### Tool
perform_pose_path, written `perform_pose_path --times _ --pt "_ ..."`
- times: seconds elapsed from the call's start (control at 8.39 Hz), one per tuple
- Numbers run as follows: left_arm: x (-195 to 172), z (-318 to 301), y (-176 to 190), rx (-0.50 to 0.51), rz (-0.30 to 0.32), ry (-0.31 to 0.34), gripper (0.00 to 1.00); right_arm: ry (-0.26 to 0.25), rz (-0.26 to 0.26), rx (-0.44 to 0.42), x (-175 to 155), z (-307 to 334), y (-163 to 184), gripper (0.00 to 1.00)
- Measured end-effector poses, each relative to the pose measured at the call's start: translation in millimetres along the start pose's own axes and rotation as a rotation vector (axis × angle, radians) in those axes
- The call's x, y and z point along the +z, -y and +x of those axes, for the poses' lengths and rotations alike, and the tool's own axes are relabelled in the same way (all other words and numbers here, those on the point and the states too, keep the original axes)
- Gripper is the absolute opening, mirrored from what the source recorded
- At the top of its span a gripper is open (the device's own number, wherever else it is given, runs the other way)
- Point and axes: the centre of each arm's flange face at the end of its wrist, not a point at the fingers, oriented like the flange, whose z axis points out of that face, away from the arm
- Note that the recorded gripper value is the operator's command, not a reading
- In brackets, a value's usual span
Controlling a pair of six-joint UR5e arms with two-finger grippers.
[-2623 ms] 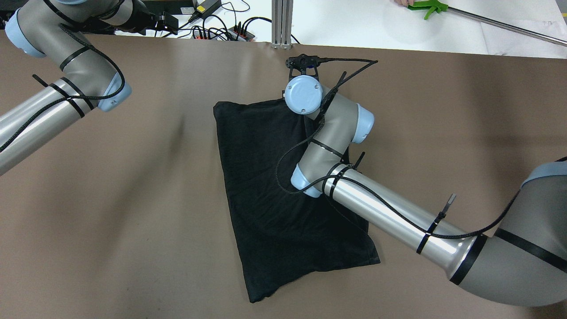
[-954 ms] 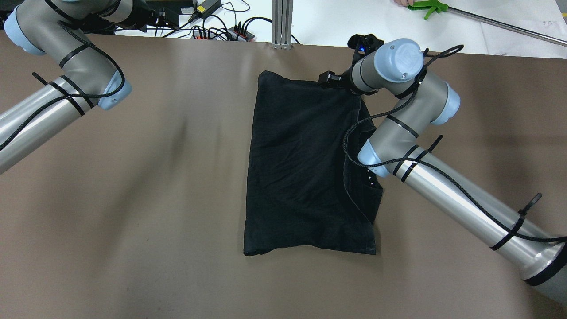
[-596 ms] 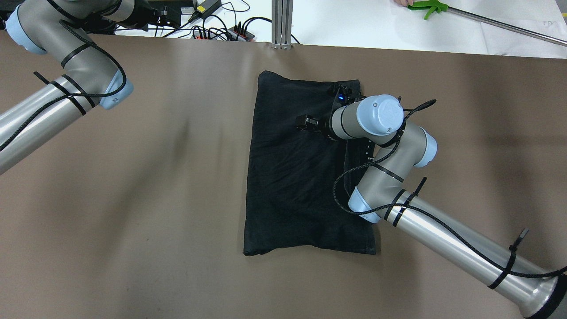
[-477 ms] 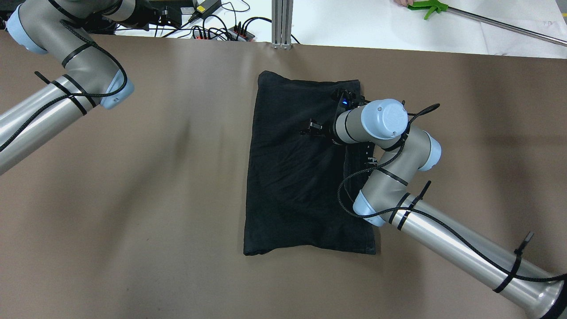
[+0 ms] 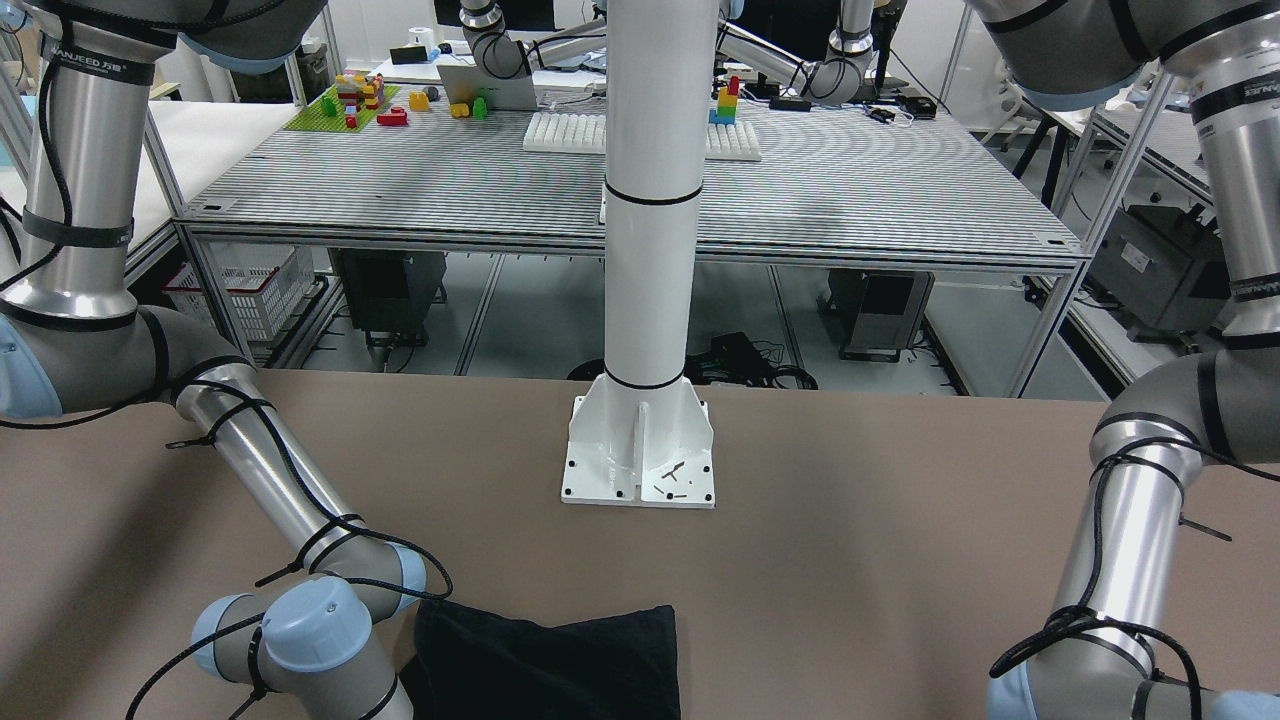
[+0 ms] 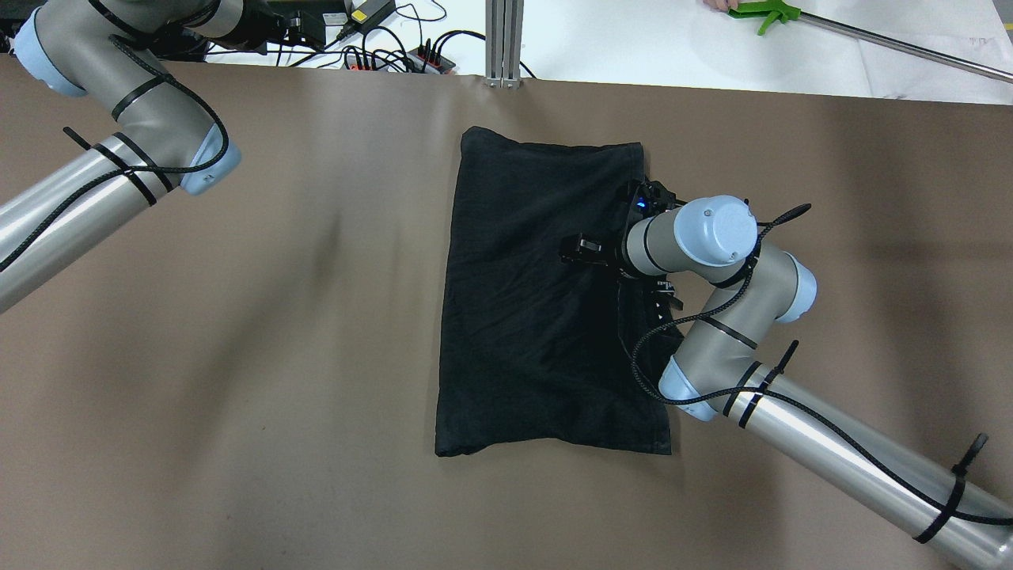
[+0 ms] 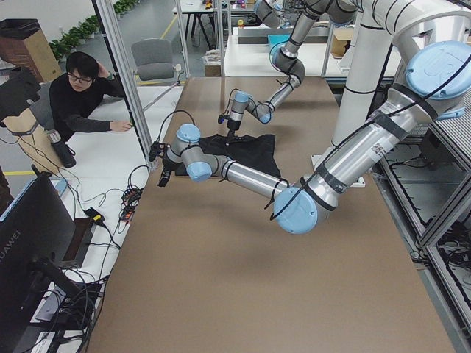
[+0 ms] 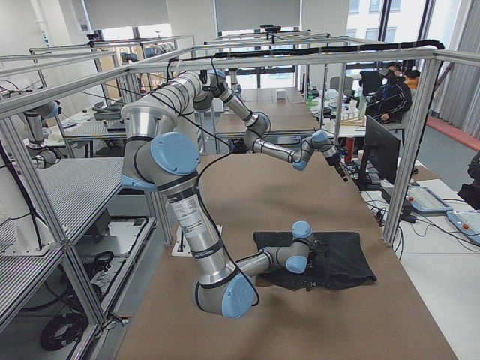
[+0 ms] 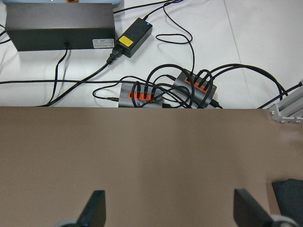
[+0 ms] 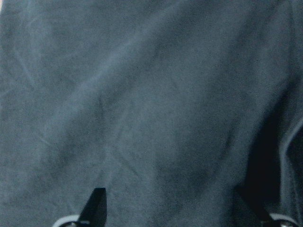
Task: Fold clothes
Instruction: 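Pull the far corner to square the shirt, then move the right gripper along its side, then move the right gripper down the shirt's side to its near corner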
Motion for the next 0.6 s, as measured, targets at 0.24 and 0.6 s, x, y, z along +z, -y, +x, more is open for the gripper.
perform_pose_path --times 0.24,0.6 --pt "0 0 0 0.000 0.001 0.001 0.95 -0.020 -0.035 0.014 -5 31 6 0.94" --pt "0 1 -1 -0.010 0.001 -0.001 0.95 0.023 -0.101 0.044 -42 47 34 0.94"
